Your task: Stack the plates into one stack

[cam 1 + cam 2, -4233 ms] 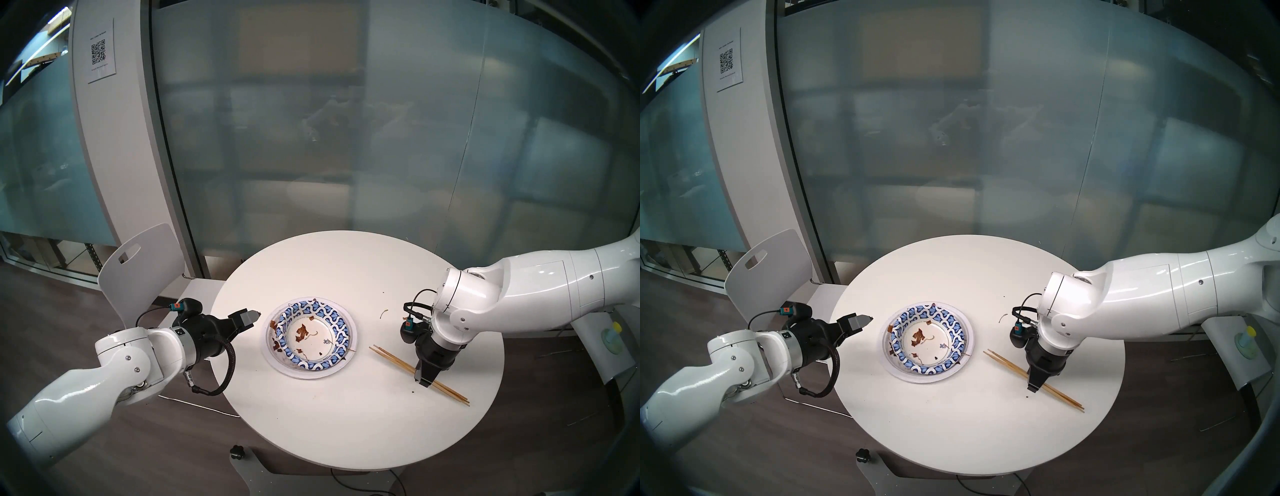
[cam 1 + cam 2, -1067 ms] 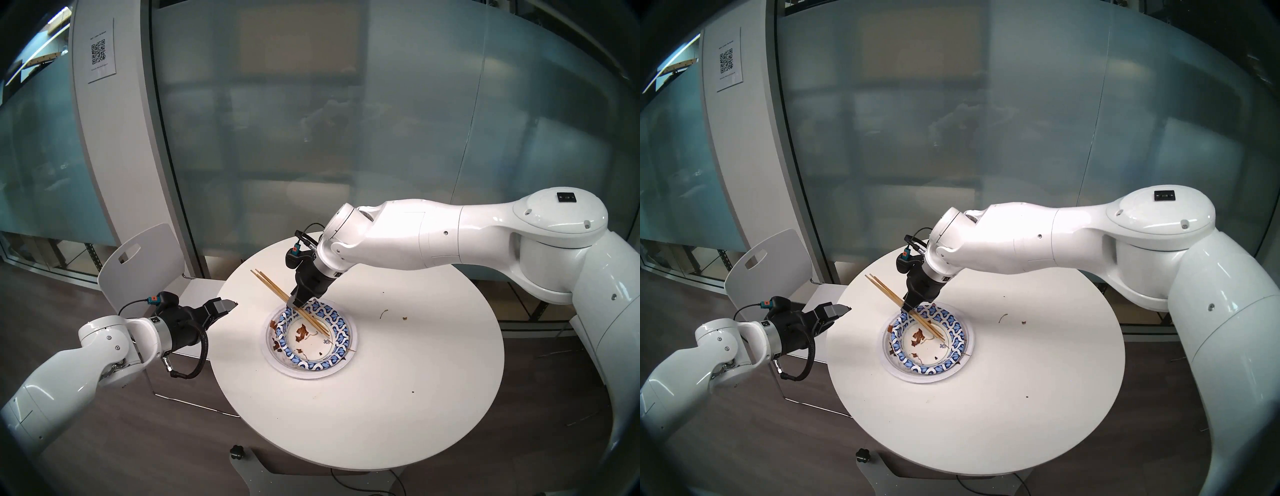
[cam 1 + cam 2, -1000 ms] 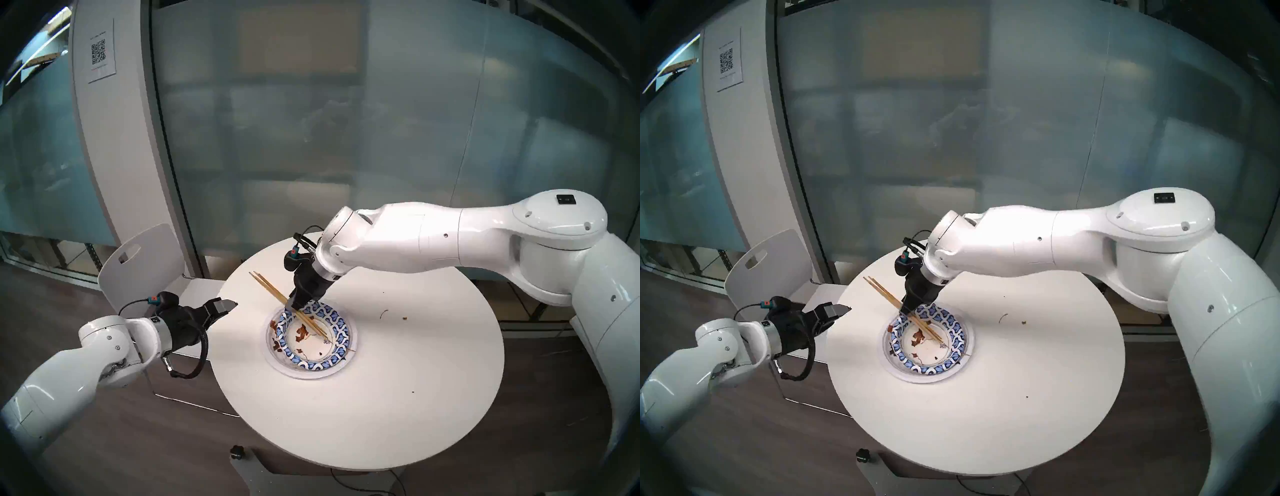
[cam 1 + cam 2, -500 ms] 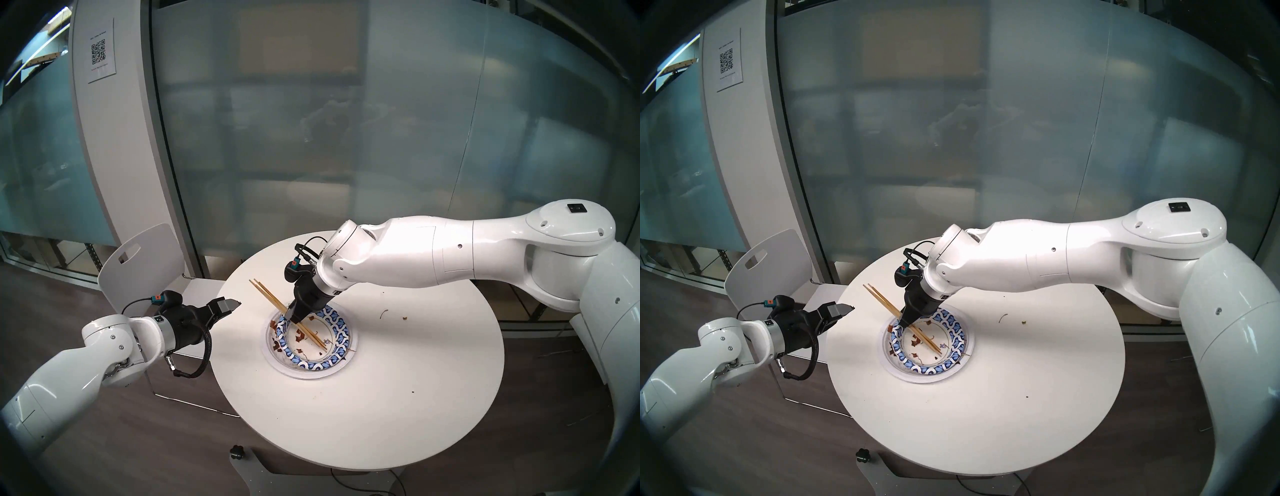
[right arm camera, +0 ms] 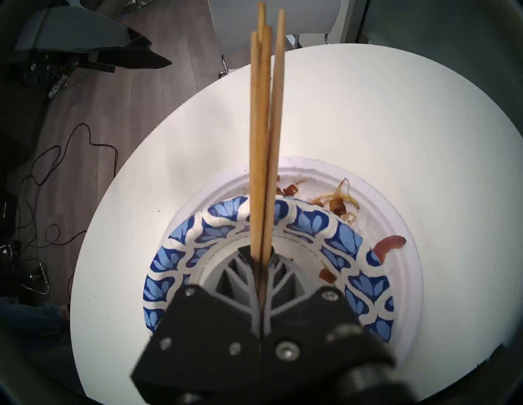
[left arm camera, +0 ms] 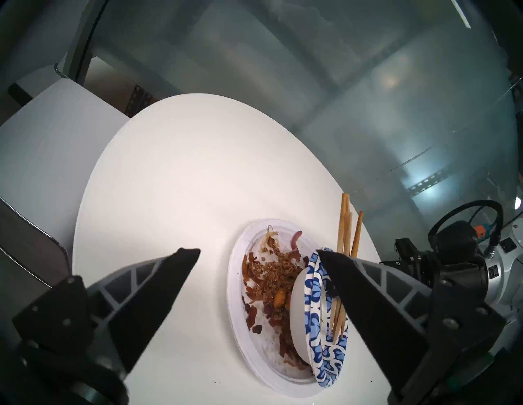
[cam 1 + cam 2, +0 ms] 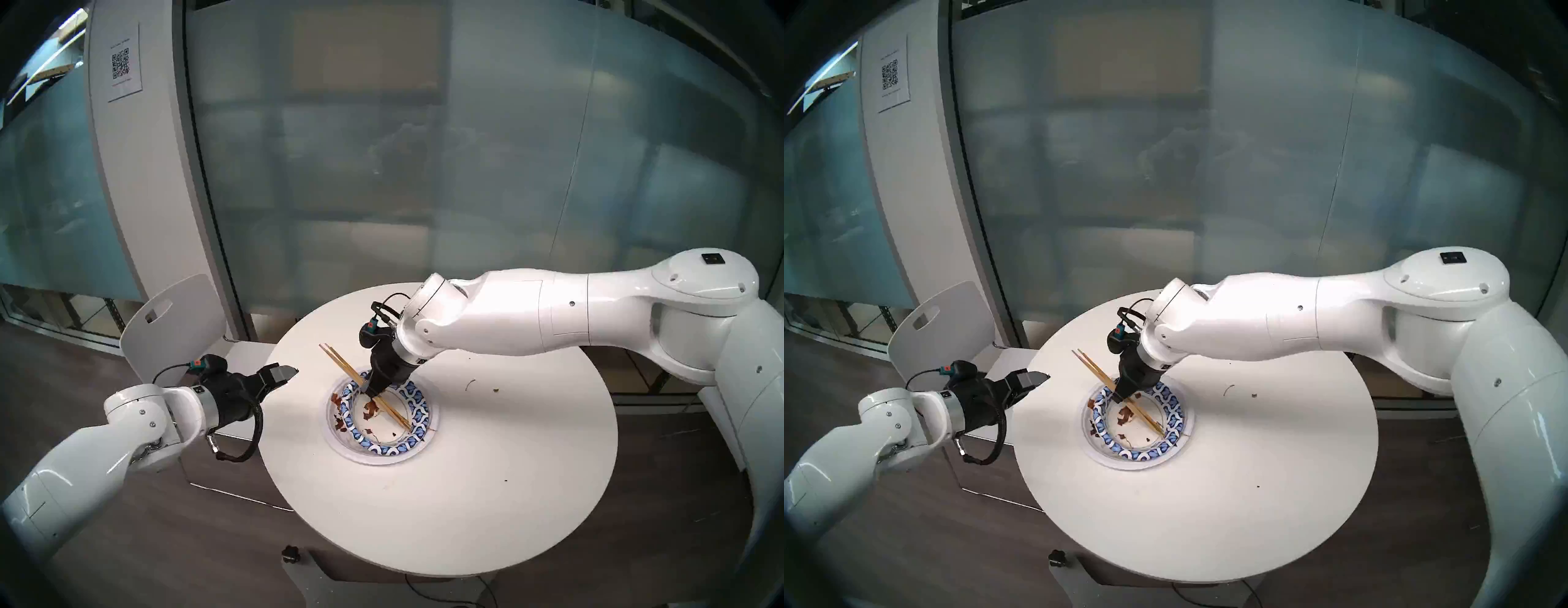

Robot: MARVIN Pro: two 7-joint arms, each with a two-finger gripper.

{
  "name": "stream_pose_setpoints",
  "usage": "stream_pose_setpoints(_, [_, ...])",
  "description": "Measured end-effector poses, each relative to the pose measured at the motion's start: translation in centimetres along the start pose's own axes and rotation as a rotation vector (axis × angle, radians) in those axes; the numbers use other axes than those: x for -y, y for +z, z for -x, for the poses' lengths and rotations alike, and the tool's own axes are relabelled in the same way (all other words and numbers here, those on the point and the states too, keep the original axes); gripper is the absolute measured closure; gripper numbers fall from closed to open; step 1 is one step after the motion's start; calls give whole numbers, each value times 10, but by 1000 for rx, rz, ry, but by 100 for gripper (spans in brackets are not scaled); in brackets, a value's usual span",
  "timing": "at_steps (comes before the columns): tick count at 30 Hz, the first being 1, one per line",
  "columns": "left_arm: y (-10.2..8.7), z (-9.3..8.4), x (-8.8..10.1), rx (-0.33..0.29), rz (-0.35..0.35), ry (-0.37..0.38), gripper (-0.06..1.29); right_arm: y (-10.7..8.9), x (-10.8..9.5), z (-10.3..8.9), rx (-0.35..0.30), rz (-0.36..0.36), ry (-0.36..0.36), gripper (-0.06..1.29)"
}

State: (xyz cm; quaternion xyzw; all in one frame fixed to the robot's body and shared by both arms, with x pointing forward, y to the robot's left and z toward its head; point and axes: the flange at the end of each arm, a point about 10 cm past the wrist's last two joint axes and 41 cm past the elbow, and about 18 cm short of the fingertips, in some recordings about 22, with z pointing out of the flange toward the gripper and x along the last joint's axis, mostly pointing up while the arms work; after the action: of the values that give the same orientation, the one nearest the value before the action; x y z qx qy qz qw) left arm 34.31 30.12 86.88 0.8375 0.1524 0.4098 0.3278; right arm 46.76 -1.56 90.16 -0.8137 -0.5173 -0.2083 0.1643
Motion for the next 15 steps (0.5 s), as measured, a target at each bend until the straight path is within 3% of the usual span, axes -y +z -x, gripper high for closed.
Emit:
stream_pose_setpoints(6, [1,0,-1,1,1,-2,4,0,-3,3,-6,7,10,125])
stream_pose_setpoints(15, [2,0,-2,2,2,-2,4,-1,-1,6,-7,13,14,105])
